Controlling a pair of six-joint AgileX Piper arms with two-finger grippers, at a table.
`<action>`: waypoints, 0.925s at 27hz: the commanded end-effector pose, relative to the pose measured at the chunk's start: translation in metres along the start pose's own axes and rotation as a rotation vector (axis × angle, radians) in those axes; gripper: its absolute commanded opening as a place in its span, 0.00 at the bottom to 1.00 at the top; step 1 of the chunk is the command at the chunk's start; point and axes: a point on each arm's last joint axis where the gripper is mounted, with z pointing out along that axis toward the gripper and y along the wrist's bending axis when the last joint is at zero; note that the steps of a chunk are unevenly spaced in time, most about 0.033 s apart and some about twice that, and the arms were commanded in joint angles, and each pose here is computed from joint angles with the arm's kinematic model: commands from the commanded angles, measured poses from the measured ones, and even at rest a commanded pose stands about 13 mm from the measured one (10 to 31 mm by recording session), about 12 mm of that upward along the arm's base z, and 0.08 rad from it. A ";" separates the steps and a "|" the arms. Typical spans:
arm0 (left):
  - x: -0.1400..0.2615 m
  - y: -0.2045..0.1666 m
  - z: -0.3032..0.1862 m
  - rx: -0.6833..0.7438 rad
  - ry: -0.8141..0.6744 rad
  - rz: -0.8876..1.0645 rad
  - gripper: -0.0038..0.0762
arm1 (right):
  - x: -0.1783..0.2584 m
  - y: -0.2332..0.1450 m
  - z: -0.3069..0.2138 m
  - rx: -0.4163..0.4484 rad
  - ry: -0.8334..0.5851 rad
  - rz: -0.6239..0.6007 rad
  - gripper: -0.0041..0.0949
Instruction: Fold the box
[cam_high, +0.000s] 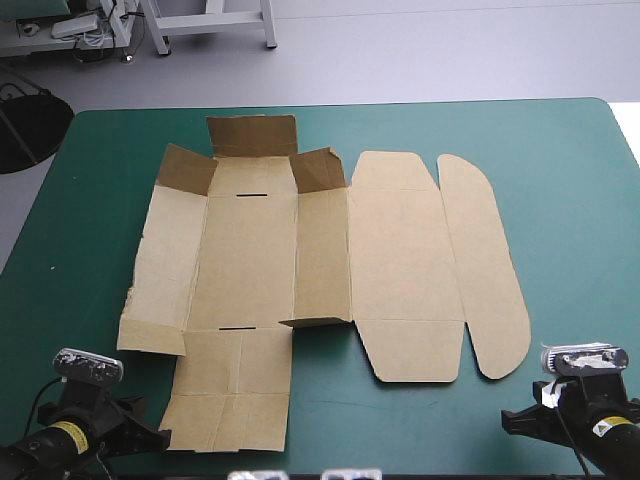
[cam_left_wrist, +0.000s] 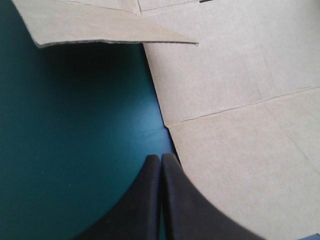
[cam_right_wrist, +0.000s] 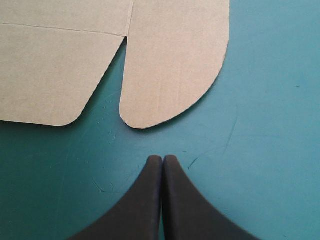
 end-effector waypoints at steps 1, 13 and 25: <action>-0.009 -0.002 -0.004 0.016 -0.059 0.002 0.04 | -0.010 0.000 -0.005 0.006 -0.069 -0.006 0.02; -0.010 -0.003 -0.005 0.030 -0.058 -0.005 0.04 | -0.010 0.000 -0.005 0.006 -0.069 -0.006 0.02; -0.062 -0.010 -0.068 0.061 -0.161 0.051 0.04 | -0.010 0.000 -0.005 0.006 -0.069 -0.006 0.02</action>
